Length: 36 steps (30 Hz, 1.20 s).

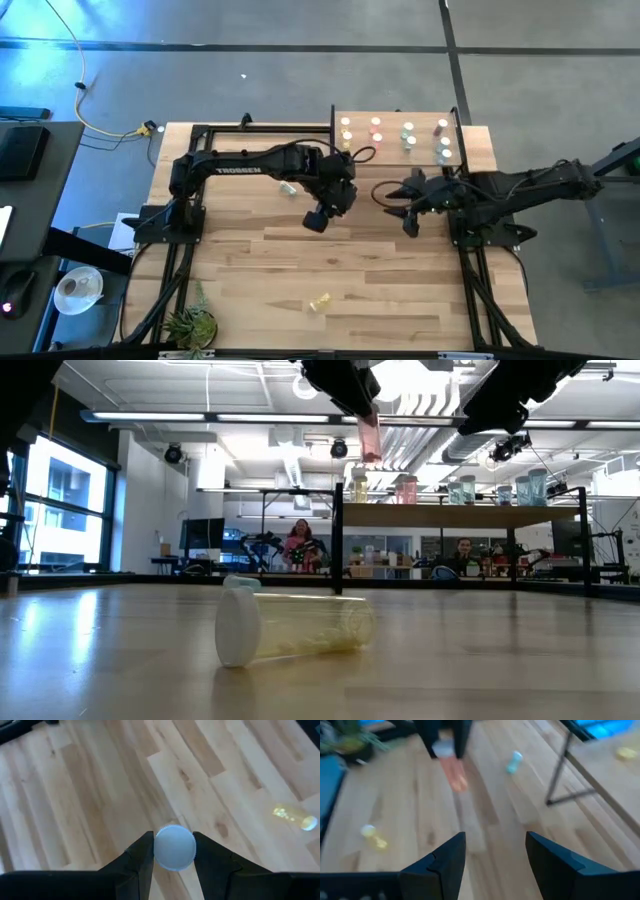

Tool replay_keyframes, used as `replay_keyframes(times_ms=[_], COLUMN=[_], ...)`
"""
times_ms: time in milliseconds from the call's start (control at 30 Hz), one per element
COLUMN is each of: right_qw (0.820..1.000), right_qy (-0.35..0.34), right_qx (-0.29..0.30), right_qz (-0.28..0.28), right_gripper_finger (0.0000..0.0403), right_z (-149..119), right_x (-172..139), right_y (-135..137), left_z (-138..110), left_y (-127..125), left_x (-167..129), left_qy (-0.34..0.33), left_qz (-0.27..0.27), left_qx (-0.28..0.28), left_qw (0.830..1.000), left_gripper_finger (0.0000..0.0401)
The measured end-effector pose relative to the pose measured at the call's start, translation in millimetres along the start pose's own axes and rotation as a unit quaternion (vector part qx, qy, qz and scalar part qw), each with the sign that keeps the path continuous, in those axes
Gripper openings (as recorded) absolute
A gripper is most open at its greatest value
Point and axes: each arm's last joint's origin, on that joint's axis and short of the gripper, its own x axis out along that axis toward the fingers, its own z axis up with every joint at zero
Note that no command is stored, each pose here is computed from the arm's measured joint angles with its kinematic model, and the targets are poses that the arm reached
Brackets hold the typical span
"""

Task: Pick and place medicine bottles onto shelf by color
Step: Put the pink pill bottle on the shelf aligned with the other pink pill bottle

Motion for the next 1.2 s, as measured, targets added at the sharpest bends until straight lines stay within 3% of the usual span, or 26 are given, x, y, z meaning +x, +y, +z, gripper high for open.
replay_keyframes(times_ms=[133,467,733,967,1200], right_qw=[0.998,0.983,0.969,0.96,0.957], right_qy=[-0.053,-0.149,-0.178,-0.178,-0.19], right_qx=[-0.02,-0.091,-0.155,-0.215,-0.22], right_qz=[0.033,0.051,0.067,0.017,0.013], right_gripper_finger=[0.0197,0.0197,0.0197,0.0197,0.0197], right_z=[-9.4,-33.7,-34.6,-36.2,-34.1], right_x=[12.0,30.6,37.3,49.7,51.1], right_y=[10.3,24.3,37.9,41.0,42.5], left_z=[7.8,31.4,41.3,43.9,46.4], left_y=[-9.4,-33.2,-41.2,-38.8,-35.2], left_x=[2.3,6.3,7.2,6.3,4.9], left_qy=[-0.014,-0.071,-0.077,-0.093,-0.098], left_qz=[-0.001,0.01,0.072,0.082,0.125], left_qx=[0.015,0.058,0.06,0.04,0.011], left_qw=[1.0,0.996,0.993,0.992,0.987], left_gripper_finger=[0.0113,0.0113,0.0113,0.0113,0.0113])
